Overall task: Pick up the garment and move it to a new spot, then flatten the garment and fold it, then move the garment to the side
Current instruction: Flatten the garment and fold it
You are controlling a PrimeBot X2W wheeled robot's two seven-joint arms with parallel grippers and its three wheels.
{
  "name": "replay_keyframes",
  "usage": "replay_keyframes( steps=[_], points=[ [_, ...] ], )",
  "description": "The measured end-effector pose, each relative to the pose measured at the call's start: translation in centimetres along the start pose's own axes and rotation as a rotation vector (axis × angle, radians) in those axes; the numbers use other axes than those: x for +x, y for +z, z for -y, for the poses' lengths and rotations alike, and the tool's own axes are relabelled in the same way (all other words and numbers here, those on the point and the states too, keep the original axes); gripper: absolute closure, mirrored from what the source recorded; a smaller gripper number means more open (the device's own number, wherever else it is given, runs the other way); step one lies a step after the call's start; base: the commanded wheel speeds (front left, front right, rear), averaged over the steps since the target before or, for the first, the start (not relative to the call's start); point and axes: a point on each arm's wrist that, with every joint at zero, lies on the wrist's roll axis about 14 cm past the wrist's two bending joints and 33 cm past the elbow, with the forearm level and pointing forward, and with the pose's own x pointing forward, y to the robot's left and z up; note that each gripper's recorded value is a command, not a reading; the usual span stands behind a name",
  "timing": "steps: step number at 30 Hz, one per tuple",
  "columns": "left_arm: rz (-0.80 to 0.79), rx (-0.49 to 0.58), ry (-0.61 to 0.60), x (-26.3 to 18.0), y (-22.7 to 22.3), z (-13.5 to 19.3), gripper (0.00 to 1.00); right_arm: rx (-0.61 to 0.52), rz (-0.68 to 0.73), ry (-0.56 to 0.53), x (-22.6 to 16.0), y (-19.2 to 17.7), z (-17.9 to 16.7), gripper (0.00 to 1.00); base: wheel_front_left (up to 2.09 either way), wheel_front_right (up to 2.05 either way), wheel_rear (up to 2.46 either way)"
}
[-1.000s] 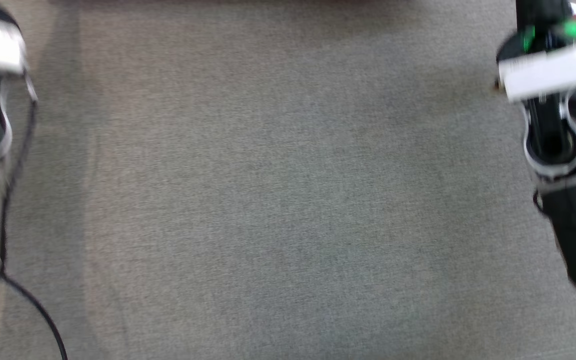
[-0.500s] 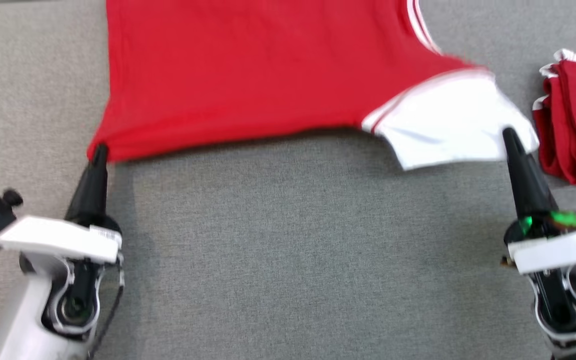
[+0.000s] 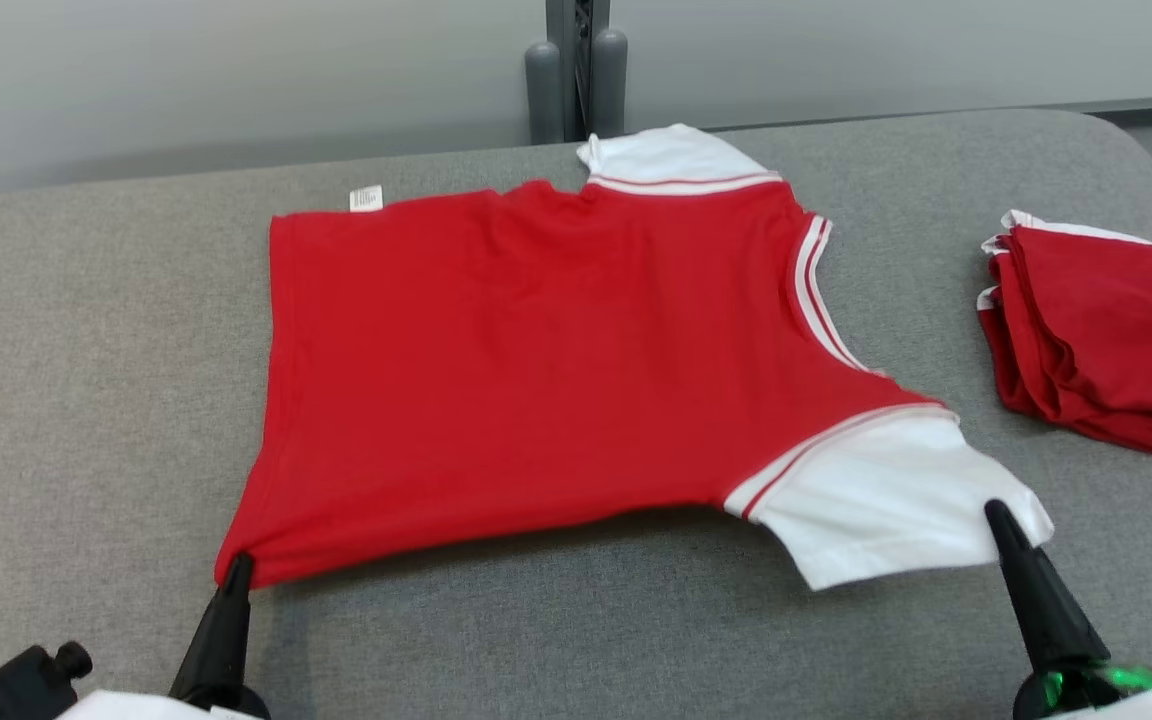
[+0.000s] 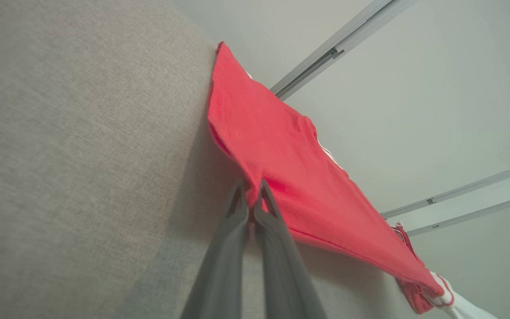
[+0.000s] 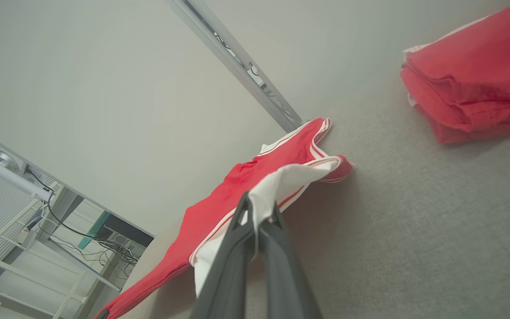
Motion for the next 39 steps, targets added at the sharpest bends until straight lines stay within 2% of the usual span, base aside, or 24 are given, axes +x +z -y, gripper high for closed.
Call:
replay_keyframes(
  steps=[7,14,24,39],
  points=[
    [-0.037,0.011,0.004,-3.1,-0.8,0.1,1.00,0.005,-0.073,-0.060,-4.8,-0.7,0.6,1.00,0.00,0.00,0.00],
    [-0.080,0.020,0.042,-4.8,-1.2,-0.8,1.00,0.039,-0.138,-0.109,-6.8,-1.9,0.7,1.00,0.00,0.00,0.00],
    [-0.050,-0.035,0.027,-5.4,-1.5,0.4,1.00,0.023,-0.087,-0.111,-5.3,-1.0,0.9,1.00,0.00,0.00,0.00],
    [-0.025,-0.100,0.010,-5.7,-2.5,1.3,1.00,-0.003,-0.154,-0.094,-4.0,-3.0,1.0,1.00,0.00,0.00,0.00]
  ],
)
